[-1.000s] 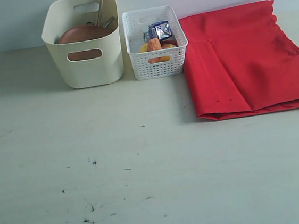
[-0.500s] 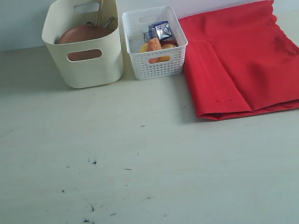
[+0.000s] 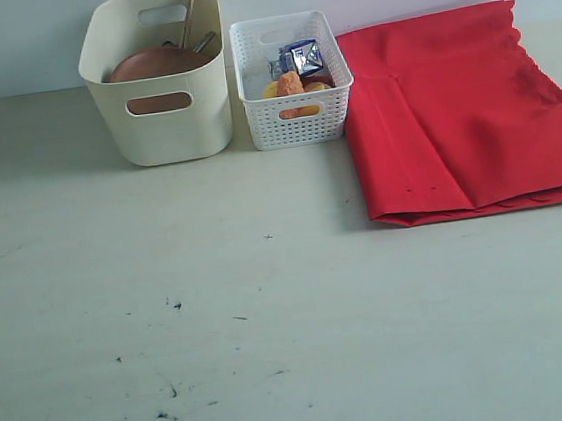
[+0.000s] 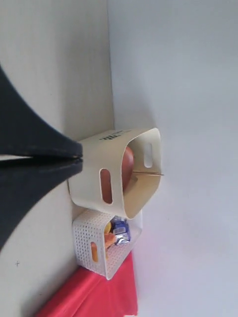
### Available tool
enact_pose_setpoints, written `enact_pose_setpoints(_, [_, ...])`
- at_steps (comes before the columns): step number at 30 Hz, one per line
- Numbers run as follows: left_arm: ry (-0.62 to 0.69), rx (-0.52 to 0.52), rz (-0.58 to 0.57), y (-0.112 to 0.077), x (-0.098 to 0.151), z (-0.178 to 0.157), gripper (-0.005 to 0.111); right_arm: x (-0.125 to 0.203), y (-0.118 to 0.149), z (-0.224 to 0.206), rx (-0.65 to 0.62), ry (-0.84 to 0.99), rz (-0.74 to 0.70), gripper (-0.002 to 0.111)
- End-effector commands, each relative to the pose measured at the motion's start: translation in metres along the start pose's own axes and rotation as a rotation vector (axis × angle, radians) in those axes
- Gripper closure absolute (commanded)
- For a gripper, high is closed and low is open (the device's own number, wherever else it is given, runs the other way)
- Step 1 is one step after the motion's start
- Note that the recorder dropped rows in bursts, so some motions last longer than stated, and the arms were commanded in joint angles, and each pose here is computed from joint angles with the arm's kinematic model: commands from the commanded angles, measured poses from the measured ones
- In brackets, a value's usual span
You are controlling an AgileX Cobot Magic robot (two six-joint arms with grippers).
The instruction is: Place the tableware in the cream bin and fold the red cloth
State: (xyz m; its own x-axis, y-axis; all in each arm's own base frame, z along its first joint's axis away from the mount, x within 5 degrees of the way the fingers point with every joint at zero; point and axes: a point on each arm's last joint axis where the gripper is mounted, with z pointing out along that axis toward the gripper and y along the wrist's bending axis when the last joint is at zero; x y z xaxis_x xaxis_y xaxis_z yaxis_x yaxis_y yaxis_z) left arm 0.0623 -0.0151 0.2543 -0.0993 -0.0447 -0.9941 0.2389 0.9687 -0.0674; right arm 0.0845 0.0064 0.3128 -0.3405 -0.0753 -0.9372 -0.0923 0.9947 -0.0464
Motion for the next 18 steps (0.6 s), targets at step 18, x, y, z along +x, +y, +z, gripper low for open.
enact_pose_setpoints(18, [0.155, -0.304, -0.128, 0.02, 0.072, -0.005, 0.107, 0.002, 0.0, 0.0, -0.003, -0.003, -0.006, 0.108])
